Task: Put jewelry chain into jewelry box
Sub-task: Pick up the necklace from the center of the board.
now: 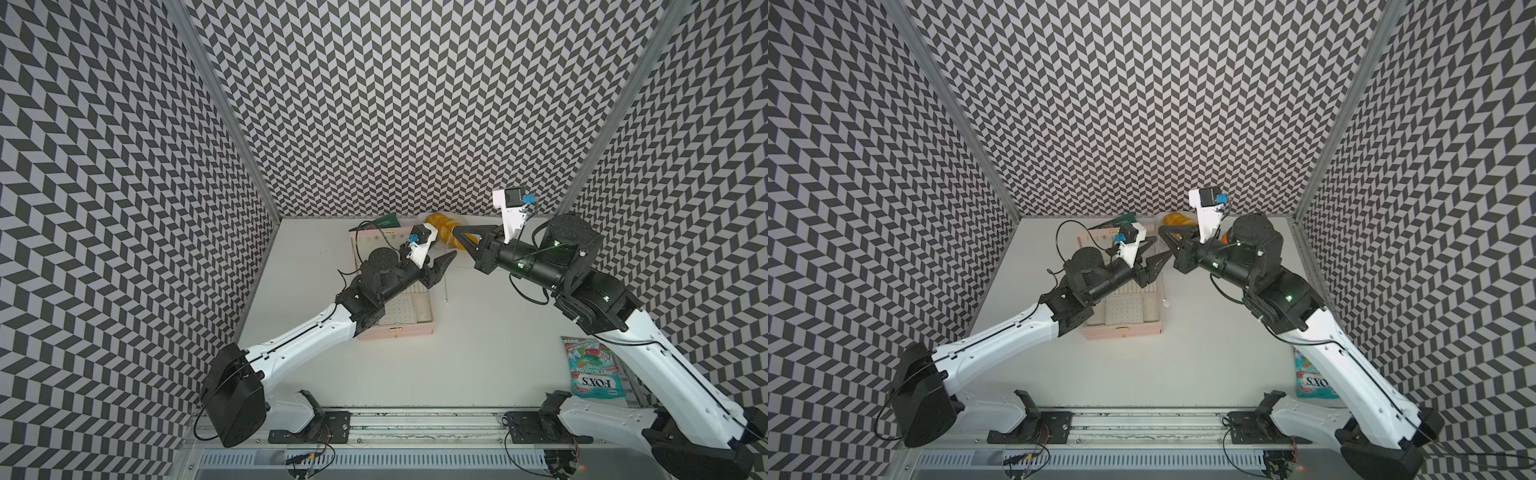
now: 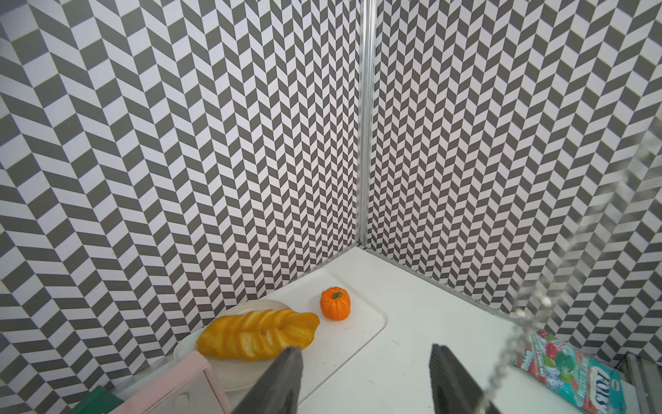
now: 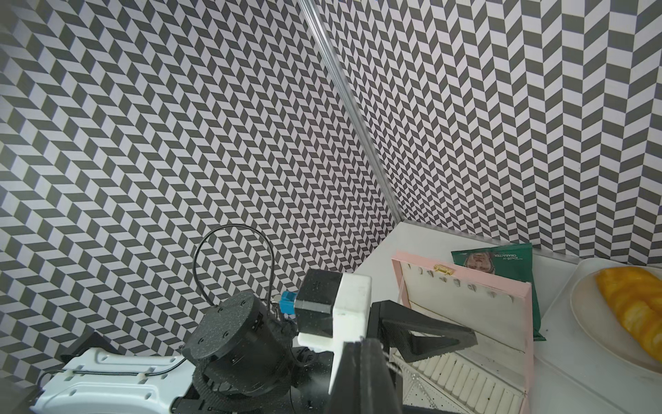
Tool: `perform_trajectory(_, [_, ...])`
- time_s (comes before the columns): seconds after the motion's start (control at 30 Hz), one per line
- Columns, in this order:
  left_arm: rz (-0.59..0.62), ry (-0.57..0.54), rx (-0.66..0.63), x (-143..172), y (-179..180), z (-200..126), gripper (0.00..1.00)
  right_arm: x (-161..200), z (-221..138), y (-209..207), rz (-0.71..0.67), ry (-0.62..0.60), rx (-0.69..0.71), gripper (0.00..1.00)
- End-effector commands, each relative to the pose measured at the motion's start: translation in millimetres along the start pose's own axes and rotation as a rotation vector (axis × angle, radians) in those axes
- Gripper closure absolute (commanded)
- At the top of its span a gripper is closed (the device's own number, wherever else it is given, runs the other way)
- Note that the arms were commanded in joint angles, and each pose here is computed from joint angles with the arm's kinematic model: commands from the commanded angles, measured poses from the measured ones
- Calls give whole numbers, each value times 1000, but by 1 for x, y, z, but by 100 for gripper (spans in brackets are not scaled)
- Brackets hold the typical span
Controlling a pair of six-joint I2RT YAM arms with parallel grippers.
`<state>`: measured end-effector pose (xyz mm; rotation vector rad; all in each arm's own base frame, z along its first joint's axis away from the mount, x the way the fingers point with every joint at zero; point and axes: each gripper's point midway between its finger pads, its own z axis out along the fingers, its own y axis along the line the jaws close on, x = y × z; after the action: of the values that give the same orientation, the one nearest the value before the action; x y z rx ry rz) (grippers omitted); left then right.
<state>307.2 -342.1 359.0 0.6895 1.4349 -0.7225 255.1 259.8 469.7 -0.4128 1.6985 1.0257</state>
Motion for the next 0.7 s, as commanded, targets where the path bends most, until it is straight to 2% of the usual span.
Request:
perform_trajectory(0.0, [6,-57,85,-21,-16,-4,52,-17,-5,8,-26,-64,-13,100])
perform_trajectory(0.07, [-7,-69,130,-23,-24,-8,62,-17,-6,7,-25,-67,-11,100])
perform_trajectory(0.2, [-31,-76,194,-24,-35,-12,70,-16,-7,8,-17,-69,-16,100])
perform_trajectory(0.4, [-40,-77,196,-23,-36,-11,76,-15,-6,9,-8,-66,-24,100])
perform_trajectory(0.67, [-46,-73,207,-22,-37,-11,77,-13,-5,6,-6,-63,-11,100])
